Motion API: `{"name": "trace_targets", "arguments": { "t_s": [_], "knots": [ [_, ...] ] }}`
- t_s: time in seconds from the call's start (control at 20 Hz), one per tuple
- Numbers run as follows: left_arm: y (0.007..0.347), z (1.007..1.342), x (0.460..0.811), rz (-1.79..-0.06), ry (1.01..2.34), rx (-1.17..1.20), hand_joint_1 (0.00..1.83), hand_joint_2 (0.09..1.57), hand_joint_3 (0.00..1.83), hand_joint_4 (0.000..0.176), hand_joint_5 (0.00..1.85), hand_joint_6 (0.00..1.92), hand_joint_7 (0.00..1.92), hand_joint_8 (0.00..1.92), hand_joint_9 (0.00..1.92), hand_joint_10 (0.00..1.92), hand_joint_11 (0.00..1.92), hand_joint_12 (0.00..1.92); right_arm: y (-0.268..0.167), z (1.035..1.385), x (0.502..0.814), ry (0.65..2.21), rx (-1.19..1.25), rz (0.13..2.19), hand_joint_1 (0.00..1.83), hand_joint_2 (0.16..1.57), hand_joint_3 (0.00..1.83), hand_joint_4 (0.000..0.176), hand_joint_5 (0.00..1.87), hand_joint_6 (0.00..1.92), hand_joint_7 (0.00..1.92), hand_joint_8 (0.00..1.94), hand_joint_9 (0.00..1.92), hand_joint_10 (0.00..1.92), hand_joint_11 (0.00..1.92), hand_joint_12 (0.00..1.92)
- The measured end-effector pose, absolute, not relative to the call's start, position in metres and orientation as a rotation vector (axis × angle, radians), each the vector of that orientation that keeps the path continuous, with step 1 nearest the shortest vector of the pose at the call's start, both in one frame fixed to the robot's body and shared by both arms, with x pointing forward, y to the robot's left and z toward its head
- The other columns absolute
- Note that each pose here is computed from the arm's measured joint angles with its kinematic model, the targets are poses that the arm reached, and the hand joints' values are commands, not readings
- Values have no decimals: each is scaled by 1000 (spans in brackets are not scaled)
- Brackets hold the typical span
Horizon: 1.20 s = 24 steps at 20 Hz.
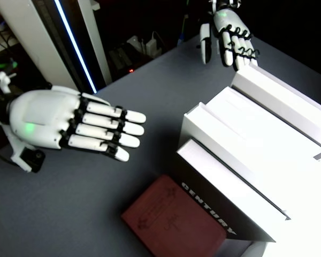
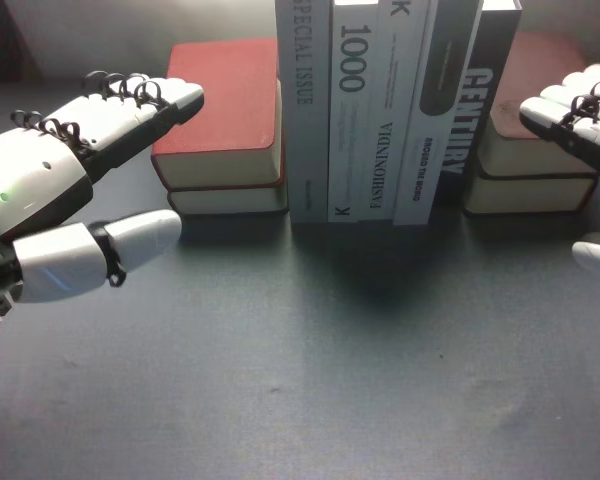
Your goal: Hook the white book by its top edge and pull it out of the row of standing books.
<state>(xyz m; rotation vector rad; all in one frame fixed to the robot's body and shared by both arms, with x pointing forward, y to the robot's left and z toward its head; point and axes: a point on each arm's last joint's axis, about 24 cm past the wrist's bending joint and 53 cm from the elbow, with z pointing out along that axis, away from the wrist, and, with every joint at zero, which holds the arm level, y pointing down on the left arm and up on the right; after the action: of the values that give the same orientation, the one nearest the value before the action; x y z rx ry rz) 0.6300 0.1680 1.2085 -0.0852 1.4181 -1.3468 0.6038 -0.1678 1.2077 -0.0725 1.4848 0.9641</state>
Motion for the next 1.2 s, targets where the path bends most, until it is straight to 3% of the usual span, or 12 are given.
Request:
{"name": "trace_targets", "arguments": {
  "t_s": [0.2,0.25,0.4,0.8,0.95,1.0,1.15,1.2],
  "knots": [
    [165,1209,632,-1358,1412,-86,0,1467,7,0,8,1,0,0,0,0,0,0,-176,1219,601,1445,-58,961,427,1431,17,0,20,8,0,0,0,0,0,0],
    [164,1208,632,-1362,1414,-83,0,1469,7,0,5,0,0,0,0,0,0,0,-179,1223,601,1432,-48,962,503,1428,10,0,36,13,0,0,0,0,0,0],
    [164,1208,633,-1362,1414,-83,16,1462,1,0,0,0,0,0,0,0,0,0,-185,1231,605,1396,-36,957,513,1429,5,0,39,11,0,0,0,0,0,0],
    [164,1204,635,-1357,1423,-91,30,1467,1,3,0,0,0,0,0,0,0,0,-182,1276,637,1234,15,997,262,1493,18,0,155,68,0,0,0,0,0,0],
    [165,1203,637,-1355,1423,-95,4,1469,2,0,0,0,0,0,0,0,0,0,-174,1281,652,1225,33,1009,302,1498,11,0,194,110,0,0,0,0,0,0],
    [165,1202,637,-1353,1427,-97,0,1464,0,9,0,0,0,0,0,0,0,0,-171,1281,657,1229,37,1013,332,1498,7,0,200,122,0,0,0,0,0,0],
    [163,1200,637,-1356,1432,-95,0,1465,0,0,0,0,0,0,0,0,0,0,-160,1287,667,1221,42,1031,315,1494,3,0,214,134,0,0,0,0,0,0],
    [162,1199,637,-1356,1435,-95,0,1462,0,11,0,0,0,0,0,0,0,0,-157,1291,669,1214,38,1037,274,1487,1,0,222,141,0,0,0,0,0,0]
  ]
}}
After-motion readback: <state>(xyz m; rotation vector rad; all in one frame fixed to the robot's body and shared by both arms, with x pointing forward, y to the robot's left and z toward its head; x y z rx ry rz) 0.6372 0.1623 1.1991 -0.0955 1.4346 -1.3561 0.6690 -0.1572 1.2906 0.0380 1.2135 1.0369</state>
